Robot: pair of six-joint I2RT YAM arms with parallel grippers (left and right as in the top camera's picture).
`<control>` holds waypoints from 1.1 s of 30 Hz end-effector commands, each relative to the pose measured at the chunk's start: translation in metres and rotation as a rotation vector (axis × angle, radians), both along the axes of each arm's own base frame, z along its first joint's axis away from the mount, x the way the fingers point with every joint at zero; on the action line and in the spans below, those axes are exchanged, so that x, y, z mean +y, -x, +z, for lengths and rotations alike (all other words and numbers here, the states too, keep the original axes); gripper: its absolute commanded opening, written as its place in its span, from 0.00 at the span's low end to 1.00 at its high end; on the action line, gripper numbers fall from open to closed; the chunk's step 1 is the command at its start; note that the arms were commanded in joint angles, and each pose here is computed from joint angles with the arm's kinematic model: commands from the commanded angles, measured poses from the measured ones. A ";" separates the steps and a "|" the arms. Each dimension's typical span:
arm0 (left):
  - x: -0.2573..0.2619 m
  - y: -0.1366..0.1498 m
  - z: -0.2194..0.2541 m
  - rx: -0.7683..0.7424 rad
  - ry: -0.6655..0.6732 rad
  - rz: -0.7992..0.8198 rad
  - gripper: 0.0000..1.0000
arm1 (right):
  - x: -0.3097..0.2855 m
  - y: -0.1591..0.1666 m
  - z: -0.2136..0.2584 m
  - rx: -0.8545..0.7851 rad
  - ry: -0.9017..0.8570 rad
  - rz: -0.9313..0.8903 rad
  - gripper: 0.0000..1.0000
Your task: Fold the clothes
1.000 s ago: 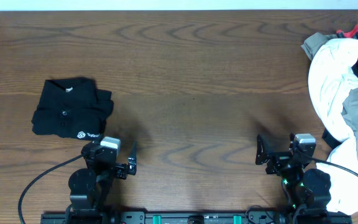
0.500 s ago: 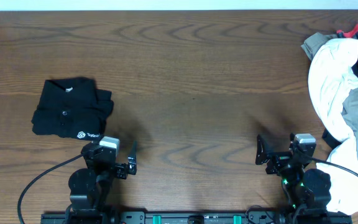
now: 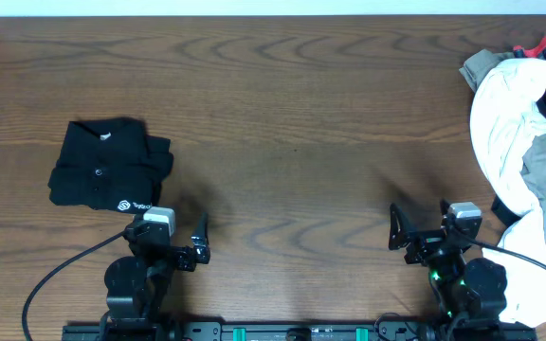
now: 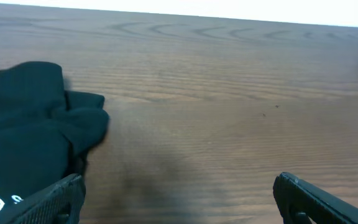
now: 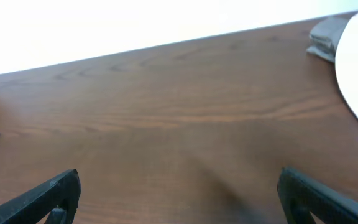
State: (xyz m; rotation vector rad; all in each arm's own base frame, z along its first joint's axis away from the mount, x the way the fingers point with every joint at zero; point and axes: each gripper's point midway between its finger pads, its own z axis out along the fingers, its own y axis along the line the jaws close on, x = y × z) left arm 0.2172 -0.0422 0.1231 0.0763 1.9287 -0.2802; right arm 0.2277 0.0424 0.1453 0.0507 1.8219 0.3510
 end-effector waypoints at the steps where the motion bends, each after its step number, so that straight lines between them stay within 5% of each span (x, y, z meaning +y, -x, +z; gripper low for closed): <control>1: -0.009 0.003 0.019 -0.023 0.047 -0.040 0.98 | 0.000 0.000 0.006 -0.018 -0.005 0.004 0.99; 13: -0.011 -0.015 0.079 0.180 0.035 -0.044 0.98 | 0.001 -0.012 0.051 0.064 -0.003 0.003 0.99; 23: -0.012 -0.057 0.138 0.527 0.015 -0.042 0.98 | 0.016 -0.066 0.071 0.601 0.022 0.061 0.99; 28: -0.021 -0.068 0.156 0.561 0.057 -0.078 0.98 | 0.020 -0.103 0.088 0.697 0.085 0.111 0.99; 33: -0.033 -0.061 0.157 0.578 0.099 -0.135 0.98 | -0.022 -0.130 0.097 0.814 0.148 -0.055 0.99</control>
